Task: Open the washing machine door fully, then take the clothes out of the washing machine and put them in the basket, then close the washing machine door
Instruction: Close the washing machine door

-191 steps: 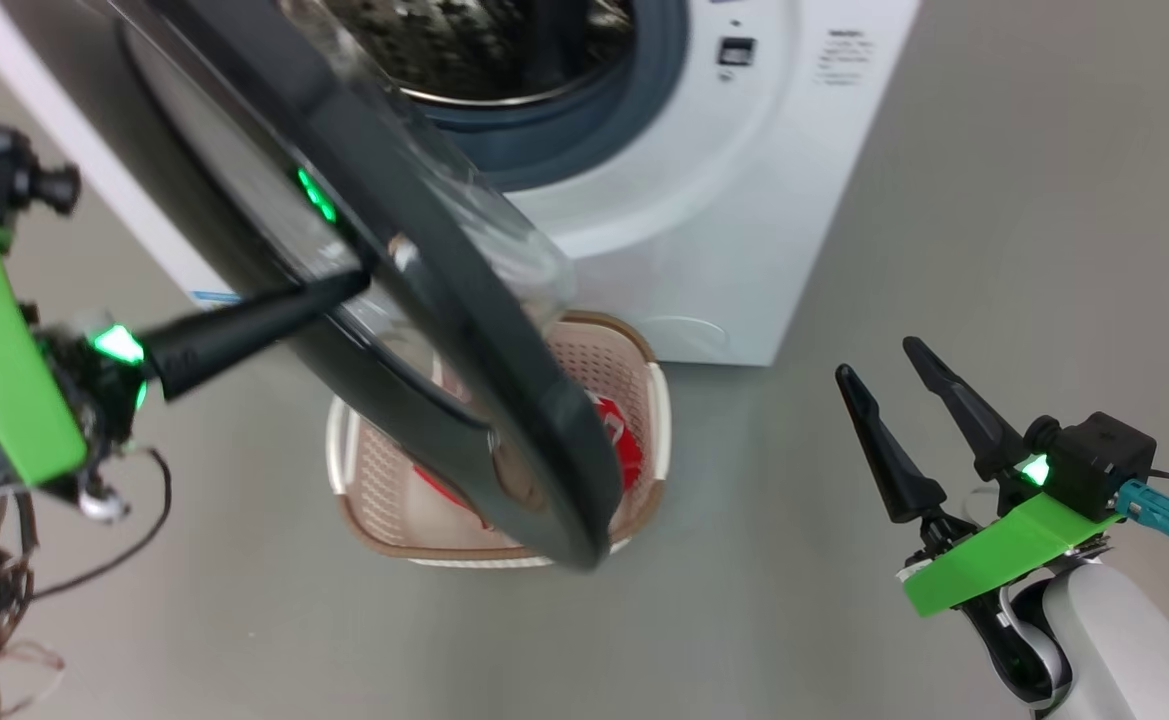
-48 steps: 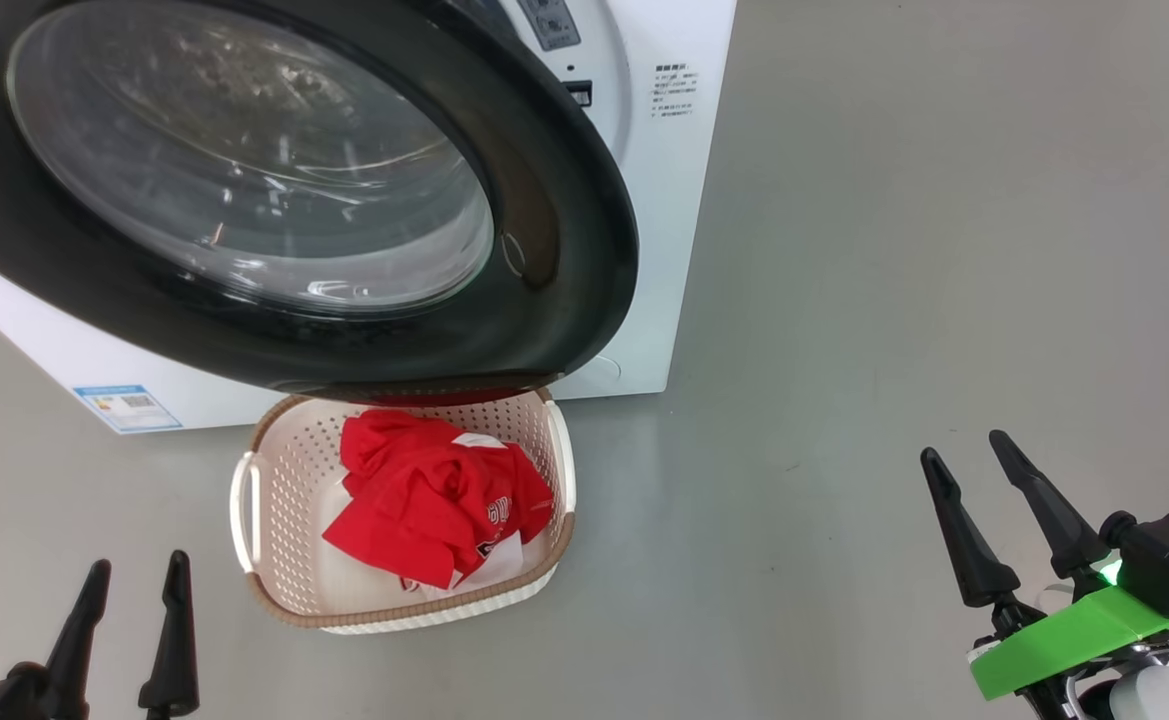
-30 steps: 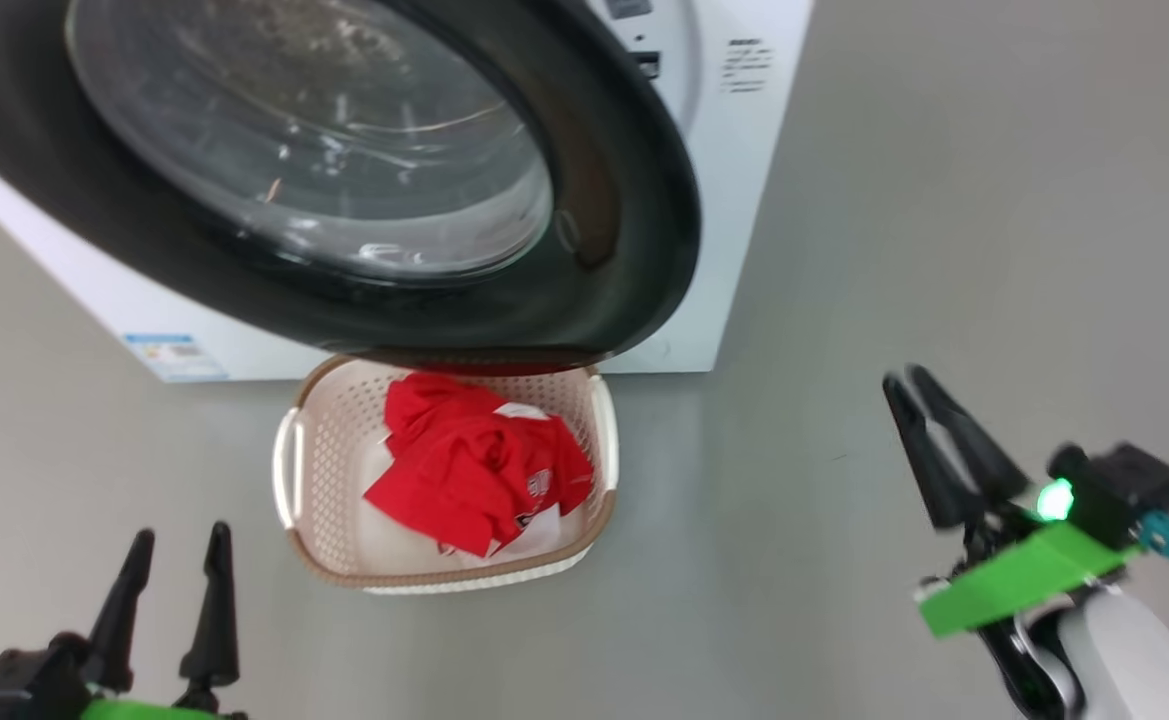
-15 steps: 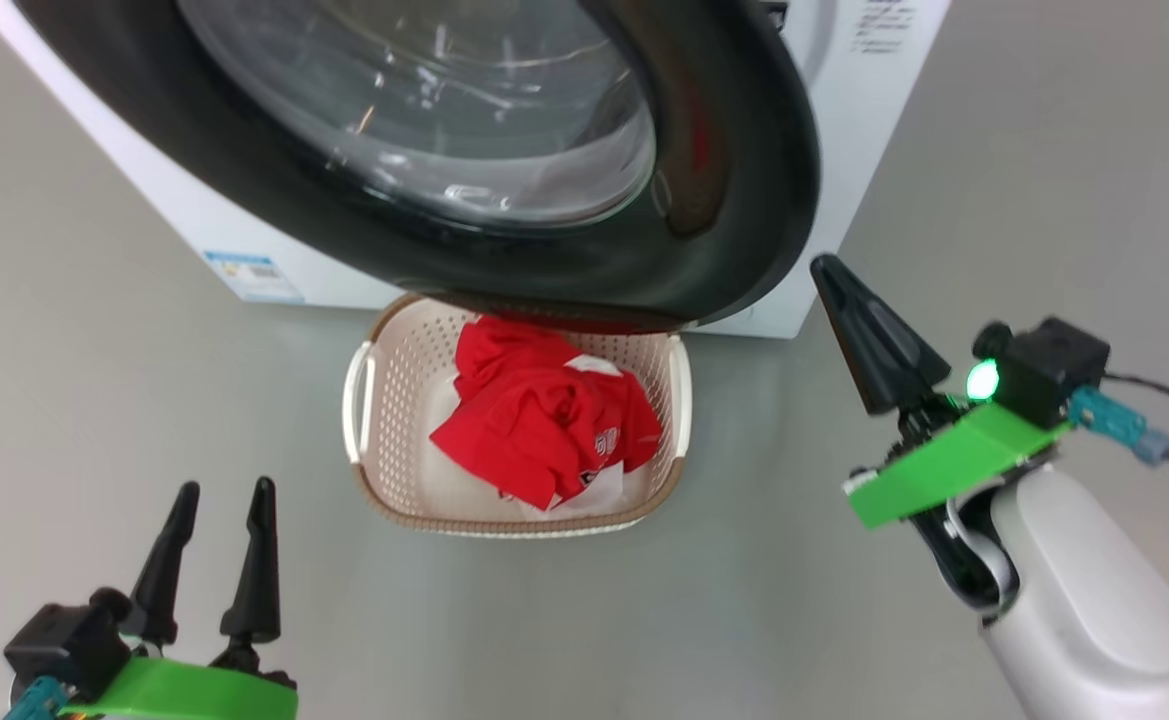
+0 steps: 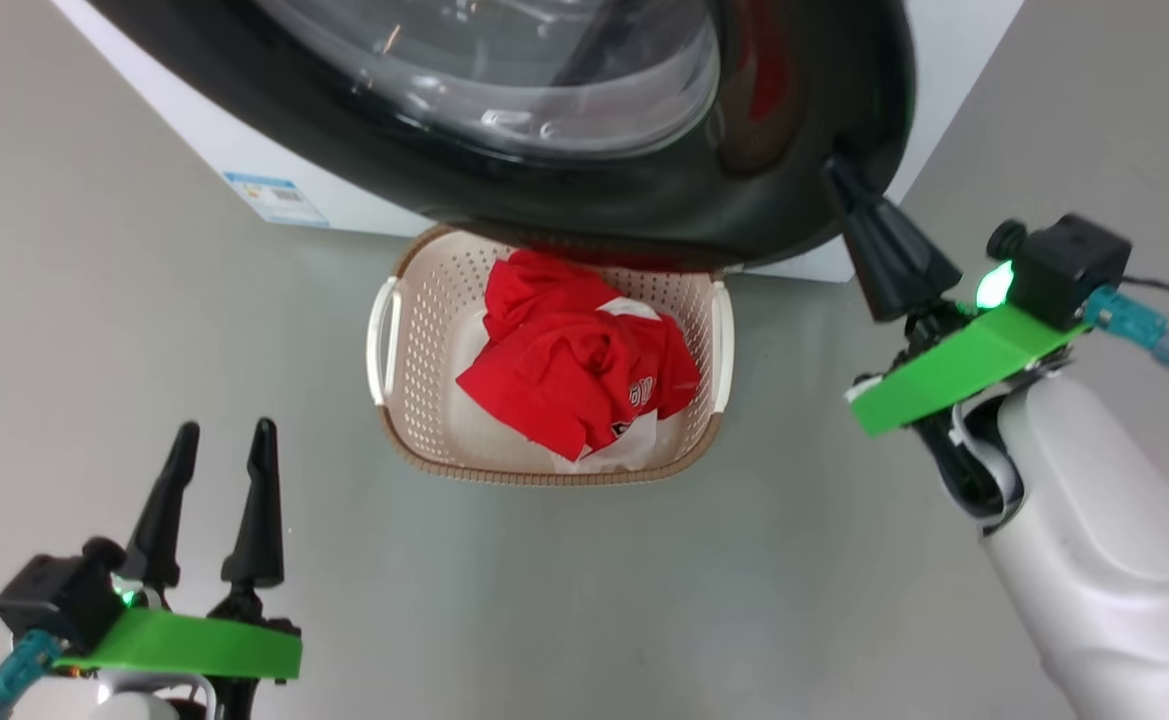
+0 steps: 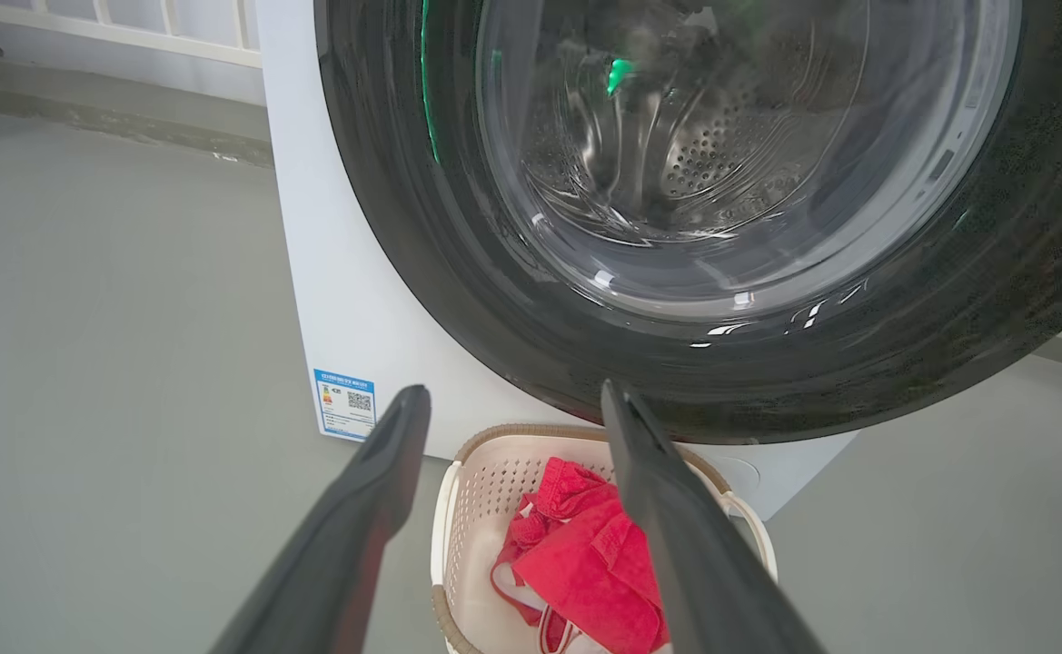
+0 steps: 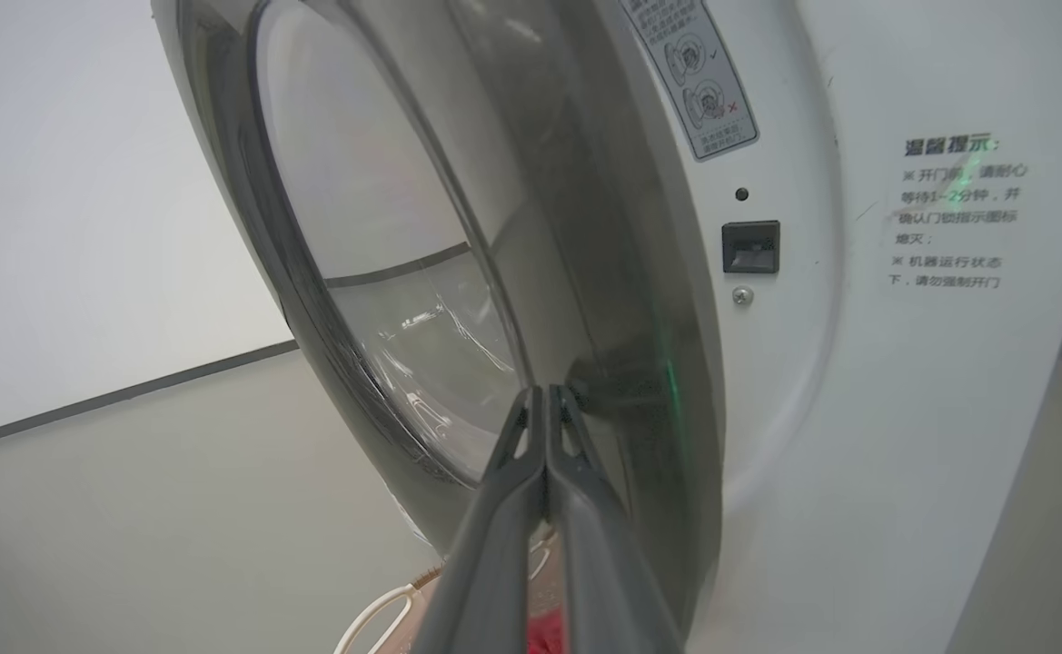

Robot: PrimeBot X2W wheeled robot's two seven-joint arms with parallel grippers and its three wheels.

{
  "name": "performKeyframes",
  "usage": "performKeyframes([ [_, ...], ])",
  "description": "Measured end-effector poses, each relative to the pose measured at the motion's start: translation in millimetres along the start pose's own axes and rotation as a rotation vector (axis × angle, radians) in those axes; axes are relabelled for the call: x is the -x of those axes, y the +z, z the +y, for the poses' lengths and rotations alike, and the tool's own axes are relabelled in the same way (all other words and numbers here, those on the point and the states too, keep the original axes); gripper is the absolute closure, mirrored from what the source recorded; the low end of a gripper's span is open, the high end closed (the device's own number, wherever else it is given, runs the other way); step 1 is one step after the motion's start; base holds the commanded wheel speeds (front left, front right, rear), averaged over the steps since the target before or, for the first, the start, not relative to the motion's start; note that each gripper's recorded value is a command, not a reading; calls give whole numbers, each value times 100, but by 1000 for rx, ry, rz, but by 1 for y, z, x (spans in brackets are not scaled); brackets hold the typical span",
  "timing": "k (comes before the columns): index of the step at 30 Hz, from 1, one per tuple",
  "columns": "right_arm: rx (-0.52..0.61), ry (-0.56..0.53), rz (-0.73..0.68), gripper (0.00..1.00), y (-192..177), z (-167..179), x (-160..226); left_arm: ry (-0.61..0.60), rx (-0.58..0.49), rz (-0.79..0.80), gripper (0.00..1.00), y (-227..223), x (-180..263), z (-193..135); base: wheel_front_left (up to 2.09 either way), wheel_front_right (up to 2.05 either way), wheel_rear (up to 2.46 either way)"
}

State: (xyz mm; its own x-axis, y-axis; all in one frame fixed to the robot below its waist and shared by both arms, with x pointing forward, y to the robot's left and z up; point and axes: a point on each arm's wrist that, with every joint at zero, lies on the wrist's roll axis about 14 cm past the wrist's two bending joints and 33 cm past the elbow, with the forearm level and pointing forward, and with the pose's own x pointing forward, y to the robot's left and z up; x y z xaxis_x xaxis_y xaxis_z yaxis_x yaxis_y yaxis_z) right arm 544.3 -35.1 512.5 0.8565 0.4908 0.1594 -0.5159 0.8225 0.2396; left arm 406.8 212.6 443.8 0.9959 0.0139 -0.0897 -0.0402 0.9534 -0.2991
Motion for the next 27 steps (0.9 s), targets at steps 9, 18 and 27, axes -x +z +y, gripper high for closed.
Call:
performKeyframes([
  [9, -7, -40, -68, 100, 15, -24, -31, -4, -7, -7, 0, 0, -14, 1, 0, 0, 0],
  [18, -32, -91, -124, 100, 24, -48, -55, -6, -10, -10, 0, -2, -27, 1, 0, 0, 0],
  [27, -28, -74, -121, 96, 21, -42, -60, 1, -8, -6, 0, -3, -27, 4, 0, 0, 0],
])
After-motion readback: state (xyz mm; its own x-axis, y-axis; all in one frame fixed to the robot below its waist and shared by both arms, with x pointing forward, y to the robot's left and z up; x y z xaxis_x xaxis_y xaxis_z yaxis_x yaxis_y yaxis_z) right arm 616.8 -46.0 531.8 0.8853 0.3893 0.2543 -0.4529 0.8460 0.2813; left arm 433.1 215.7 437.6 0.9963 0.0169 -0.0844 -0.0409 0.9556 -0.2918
